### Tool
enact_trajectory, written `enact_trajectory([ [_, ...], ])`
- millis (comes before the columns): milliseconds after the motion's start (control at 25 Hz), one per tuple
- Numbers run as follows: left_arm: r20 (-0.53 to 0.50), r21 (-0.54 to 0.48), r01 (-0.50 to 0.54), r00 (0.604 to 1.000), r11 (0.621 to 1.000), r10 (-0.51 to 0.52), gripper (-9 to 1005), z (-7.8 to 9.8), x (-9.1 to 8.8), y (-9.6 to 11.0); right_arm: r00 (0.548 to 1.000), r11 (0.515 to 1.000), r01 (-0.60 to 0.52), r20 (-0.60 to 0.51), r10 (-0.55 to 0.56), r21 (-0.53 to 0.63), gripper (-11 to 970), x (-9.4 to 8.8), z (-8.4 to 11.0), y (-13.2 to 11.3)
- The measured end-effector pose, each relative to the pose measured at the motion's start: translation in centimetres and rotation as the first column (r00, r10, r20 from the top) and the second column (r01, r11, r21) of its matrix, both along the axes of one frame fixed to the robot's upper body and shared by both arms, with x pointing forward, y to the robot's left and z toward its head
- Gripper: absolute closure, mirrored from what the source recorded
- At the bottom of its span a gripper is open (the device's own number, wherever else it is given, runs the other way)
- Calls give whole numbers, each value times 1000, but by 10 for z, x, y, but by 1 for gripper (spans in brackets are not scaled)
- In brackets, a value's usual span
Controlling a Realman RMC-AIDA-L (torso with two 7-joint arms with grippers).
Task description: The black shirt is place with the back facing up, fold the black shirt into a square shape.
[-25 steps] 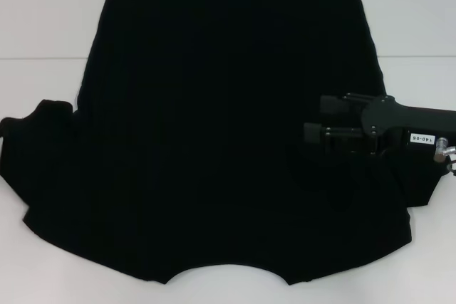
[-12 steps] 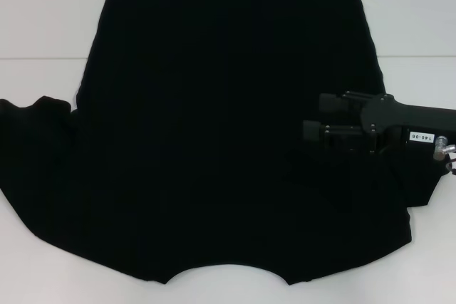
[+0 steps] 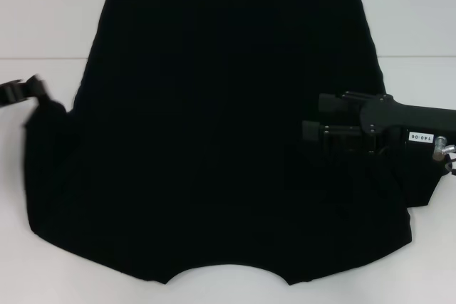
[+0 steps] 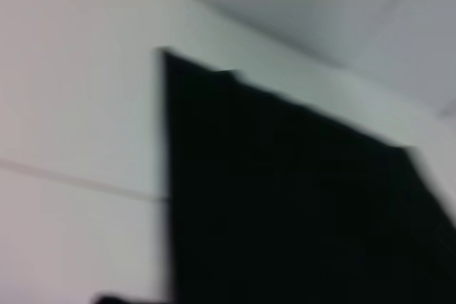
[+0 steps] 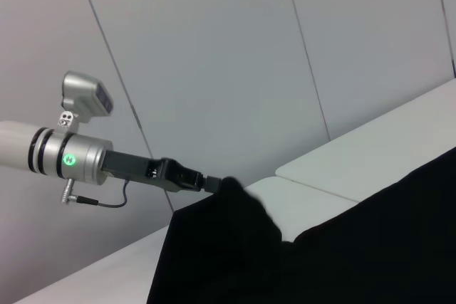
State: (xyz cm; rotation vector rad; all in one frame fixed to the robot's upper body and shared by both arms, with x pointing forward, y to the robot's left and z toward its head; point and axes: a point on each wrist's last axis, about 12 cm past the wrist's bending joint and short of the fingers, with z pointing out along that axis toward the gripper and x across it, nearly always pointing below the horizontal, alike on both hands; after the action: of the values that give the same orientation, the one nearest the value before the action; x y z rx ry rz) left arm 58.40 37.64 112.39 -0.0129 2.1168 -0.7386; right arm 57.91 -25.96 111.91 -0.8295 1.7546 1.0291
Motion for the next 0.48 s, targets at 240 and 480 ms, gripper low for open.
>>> enact_trajectory([
  [240, 45, -85, 203, 979, 975, -200, 981, -9, -1, -54, 1000, 1000, 1, 2, -1, -3, 75, 0, 0, -1],
  [480, 104, -88, 341, 938, 936, -332, 977, -13, -6, -87, 1000, 1000, 14, 5, -13, -9, 76, 0, 1, -6],
])
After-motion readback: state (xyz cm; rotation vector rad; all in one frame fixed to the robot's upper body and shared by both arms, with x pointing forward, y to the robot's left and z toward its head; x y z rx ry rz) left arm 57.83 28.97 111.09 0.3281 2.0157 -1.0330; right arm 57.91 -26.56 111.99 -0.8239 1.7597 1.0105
